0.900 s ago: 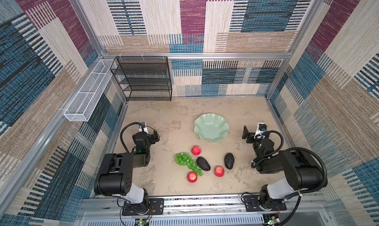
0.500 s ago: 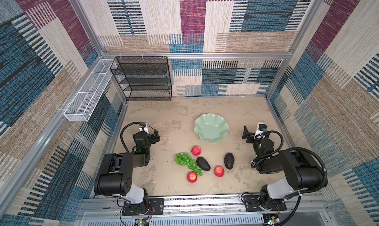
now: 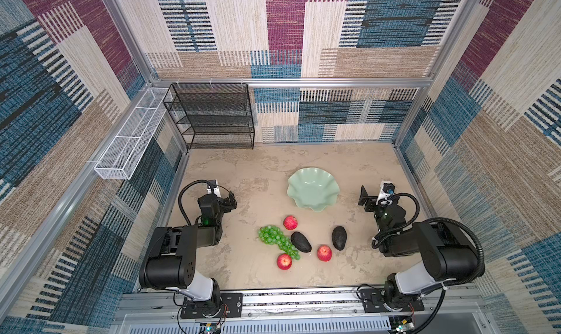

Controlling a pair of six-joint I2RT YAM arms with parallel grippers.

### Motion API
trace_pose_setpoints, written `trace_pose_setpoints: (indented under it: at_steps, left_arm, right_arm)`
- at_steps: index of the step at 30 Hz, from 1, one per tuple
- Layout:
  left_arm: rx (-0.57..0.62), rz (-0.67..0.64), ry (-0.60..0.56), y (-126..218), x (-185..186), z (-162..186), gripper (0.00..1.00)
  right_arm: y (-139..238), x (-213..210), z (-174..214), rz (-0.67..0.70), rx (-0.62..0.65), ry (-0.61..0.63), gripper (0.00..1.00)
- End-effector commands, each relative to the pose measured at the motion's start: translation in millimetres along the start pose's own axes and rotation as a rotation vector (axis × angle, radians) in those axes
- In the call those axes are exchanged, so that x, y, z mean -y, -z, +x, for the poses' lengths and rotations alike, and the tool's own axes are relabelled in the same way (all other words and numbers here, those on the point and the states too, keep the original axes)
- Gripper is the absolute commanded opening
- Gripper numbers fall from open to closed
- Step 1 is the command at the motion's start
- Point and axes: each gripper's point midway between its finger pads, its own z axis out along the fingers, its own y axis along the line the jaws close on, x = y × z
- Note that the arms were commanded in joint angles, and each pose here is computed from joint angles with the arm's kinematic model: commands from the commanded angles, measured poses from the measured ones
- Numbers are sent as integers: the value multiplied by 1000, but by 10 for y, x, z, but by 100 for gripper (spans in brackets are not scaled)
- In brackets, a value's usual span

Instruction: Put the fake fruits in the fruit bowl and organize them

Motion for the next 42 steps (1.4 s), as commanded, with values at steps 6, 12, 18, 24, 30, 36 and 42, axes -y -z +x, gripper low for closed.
trace_pose_setpoints:
  at_steps: [6,12,18,24,30,36,42]
  left_arm:
    - [-39,31,-65,136,77,-281,97]
    - [42,0,128,615,-13,-1163,99]
    - [94,28,169,791,2,-1295,90]
    - [89,-17,223,793,-104,-1348,89]
    - [-4,44,252,667,18,-1227,88]
    - [-46,96,251,624,120,-1215,87]
    - [-36,90,252,647,106,-1240,87]
  right_arm:
    - [-151,159,-407,116,-41,-63,100]
    - [-178,-165,-1090,-58,-22,-322,100]
    - [-39,-627,-802,-282,-265,-332,100]
    - [461,-923,-123,-233,-563,-304,98]
    - [1038,-1188,428,-222,-771,-379,95]
    - [1294,-1324,726,-202,-891,-367,93]
    - [1336,-1382,972,-177,-942,-348,85]
